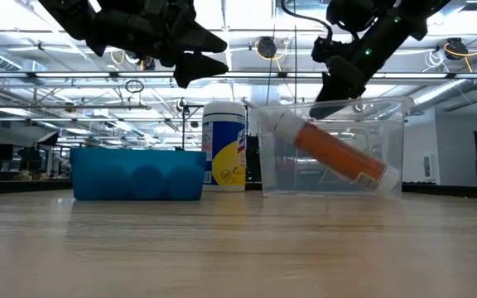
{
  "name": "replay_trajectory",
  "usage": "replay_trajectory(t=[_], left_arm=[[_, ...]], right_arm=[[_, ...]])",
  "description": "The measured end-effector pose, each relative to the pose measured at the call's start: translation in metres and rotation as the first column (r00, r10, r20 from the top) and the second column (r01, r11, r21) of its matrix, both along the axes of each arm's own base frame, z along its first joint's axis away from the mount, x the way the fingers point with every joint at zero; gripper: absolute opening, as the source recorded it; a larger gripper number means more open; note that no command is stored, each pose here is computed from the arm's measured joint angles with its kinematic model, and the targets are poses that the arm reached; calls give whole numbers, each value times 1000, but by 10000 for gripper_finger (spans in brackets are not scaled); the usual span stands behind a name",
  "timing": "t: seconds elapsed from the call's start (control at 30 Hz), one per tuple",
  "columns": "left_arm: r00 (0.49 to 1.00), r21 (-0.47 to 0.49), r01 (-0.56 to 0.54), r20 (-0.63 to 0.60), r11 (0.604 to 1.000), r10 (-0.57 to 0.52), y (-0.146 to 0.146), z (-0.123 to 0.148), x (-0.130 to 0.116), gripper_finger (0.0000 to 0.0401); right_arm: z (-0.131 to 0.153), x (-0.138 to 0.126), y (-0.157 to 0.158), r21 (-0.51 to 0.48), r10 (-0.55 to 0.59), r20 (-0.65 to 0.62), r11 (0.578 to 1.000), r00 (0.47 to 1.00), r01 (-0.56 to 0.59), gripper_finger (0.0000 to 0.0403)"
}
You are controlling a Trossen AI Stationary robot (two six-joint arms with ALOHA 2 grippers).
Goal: Pick & place silicon tubes, Sealant and Lysol wipes
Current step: Put the orange caulk tube into the transparent bin, then return to Home Position
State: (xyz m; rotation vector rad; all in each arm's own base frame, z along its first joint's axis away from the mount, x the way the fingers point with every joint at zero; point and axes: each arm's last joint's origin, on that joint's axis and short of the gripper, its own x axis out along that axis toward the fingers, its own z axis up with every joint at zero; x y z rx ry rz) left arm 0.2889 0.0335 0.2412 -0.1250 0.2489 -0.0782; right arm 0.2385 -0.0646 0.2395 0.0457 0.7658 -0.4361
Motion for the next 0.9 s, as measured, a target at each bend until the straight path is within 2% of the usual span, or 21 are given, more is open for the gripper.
replay_trajectory(t=[0.13,0.27,0.4,0.47,0.57,0.7,0.9], left_arm=[[1000,-4,0,-21,1000,0,0,-2,-1,266],[997,-17,16,-81,1000,-17,-2,0,-10,259],[994,10,41,-105,999,-40,-11,15,-31,259],[994,36,72,-82,997,-69,-18,23,-48,263],[995,96,97,-11,991,-97,-30,31,-76,269],[995,129,36,84,991,-47,-39,14,-116,270],[978,69,-25,207,997,10,-41,-41,-158,261]], right_arm=[[5,0,0,8,-19,46,1000,999,18,377],[17,-8,2,-37,19,78,999,997,-17,391],[38,-24,13,-69,108,172,993,979,-97,391],[44,-35,20,-104,170,237,983,957,-149,391],[44,-58,30,-160,214,322,972,922,-169,391],[29,-95,37,-189,209,462,973,862,-135,391],[-8,-127,42,-213,212,606,972,767,-101,391]])
